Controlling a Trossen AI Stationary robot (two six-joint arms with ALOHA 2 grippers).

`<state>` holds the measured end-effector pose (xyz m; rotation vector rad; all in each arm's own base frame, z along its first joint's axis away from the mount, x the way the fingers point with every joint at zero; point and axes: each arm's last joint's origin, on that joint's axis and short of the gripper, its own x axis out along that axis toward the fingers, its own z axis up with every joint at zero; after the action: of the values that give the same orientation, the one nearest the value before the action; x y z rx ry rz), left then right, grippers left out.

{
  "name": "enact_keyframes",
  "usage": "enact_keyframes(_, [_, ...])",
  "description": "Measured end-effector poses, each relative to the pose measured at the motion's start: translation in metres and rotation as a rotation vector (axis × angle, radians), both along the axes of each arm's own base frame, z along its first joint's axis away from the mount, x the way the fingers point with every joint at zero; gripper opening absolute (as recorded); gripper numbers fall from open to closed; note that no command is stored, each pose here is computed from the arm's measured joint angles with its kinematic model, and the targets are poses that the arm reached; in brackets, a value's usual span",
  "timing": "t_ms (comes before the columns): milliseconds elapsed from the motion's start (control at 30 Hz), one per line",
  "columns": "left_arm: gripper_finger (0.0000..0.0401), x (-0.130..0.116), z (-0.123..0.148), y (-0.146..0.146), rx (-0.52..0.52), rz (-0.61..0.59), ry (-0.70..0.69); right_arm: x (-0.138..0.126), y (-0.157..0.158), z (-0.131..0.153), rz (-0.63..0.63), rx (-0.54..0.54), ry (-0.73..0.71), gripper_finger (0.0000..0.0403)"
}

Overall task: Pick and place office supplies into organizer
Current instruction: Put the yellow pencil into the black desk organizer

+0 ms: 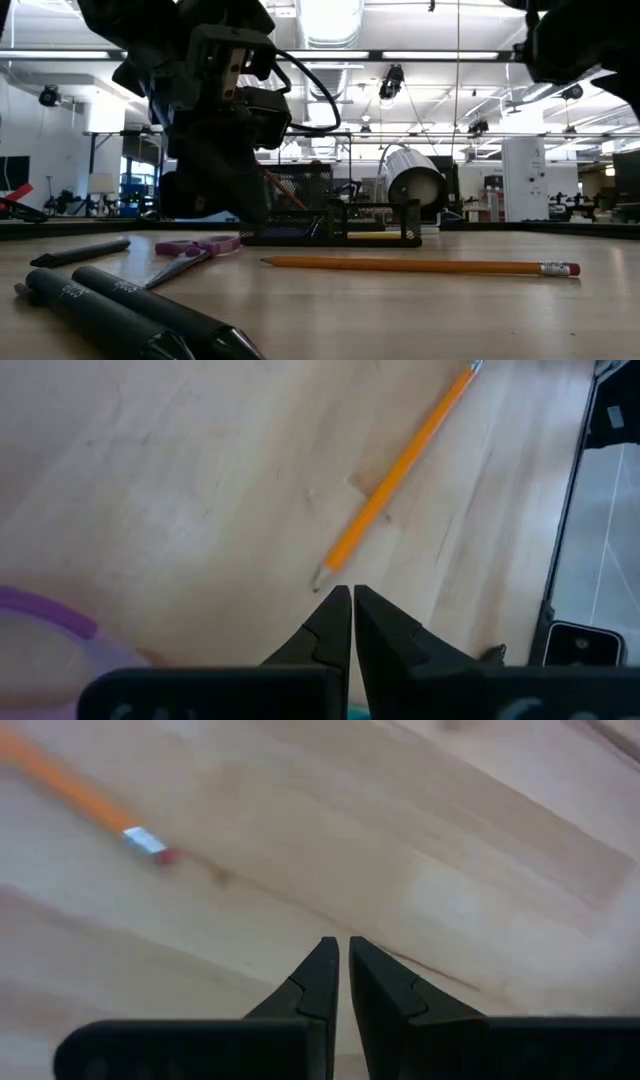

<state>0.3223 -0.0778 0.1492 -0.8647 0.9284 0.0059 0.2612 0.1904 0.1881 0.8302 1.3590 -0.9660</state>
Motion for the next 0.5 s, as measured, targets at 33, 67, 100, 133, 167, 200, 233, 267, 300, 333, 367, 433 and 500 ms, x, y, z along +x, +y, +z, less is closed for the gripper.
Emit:
enact_keyframes(33, [0.0, 0.0, -0.001, -0.001, 0.002, -0.003, 0.002, 0.002, 0.0, 0.0, 0.037, 0.004, -0.018, 0.0022])
enact_keyframes(67, [0.0, 0.001, -0.003, -0.001, 0.004, -0.005, 0.004, 0.004, 0.001, 0.0, 0.085, 0.003, -0.04, 0.0022])
enact_keyframes(100, [0.0, 0.002, -0.005, -0.002, 0.005, -0.007, 0.005, 0.006, 0.001, 0.0, 0.136, -0.004, -0.062, 0.0022])
enact_keyframes(133, [0.0, 0.001, -0.008, -0.002, 0.009, -0.01, 0.019, 0.008, 0.002, 0.0, 0.197, -0.009, -0.086, 0.0022])
enact_keyframes(167, [0.0, 0.001, -0.012, -0.004, 0.013, -0.014, 0.032, 0.01, 0.004, 0.0, 0.27, -0.007, -0.108, 0.0022])
enact_keyframes(200, [0.0, 0.002, -0.015, -0.005, 0.014, -0.017, 0.038, 0.012, 0.005, 0.0, 0.345, -0.006, -0.131, 0.0022])
enact_keyframes(233, [0.0, 0.003, -0.018, -0.006, 0.016, -0.02, 0.044, 0.014, 0.007, 0.001, 0.41, -0.003, -0.148, 0.0023])
enact_keyframes(267, [0.0, 0.003, -0.021, -0.007, 0.019, -0.022, 0.054, 0.015, 0.008, 0.0, 0.456, -0.001, -0.152, 0.0026])
enact_keyframes(300, [0.0, 0.002, -0.022, -0.007, 0.018, -0.022, 0.057, 0.015, 0.009, -0.001, 0.488, -0.004, -0.148, 0.003])
enact_keyframes(333, [0.0, 0.002, -0.022, -0.007, 0.018, -0.022, 0.057, 0.015, 0.009, -0.002, 0.519, -0.005, -0.143, 0.0036])
enact_keyframes(367, [0.0, 0.002, -0.022, -0.007, 0.019, -0.021, 0.057, 0.015, 0.009, -0.002, 0.55, -0.005, -0.142, 0.0044])
enact_keyframes(433, [0.0, 0.002, -0.021, -0.007, 0.024, -0.02, 0.054, 0.016, 0.011, -0.003, 0.606, -0.001, -0.151, 0.0064])
enact_keyframes(500, [0.0, 0.002, -0.02, -0.006, 0.042, -0.016, 0.046, 0.018, 0.011, -0.004, 0.668, -0.001, -0.154, 0.0087])
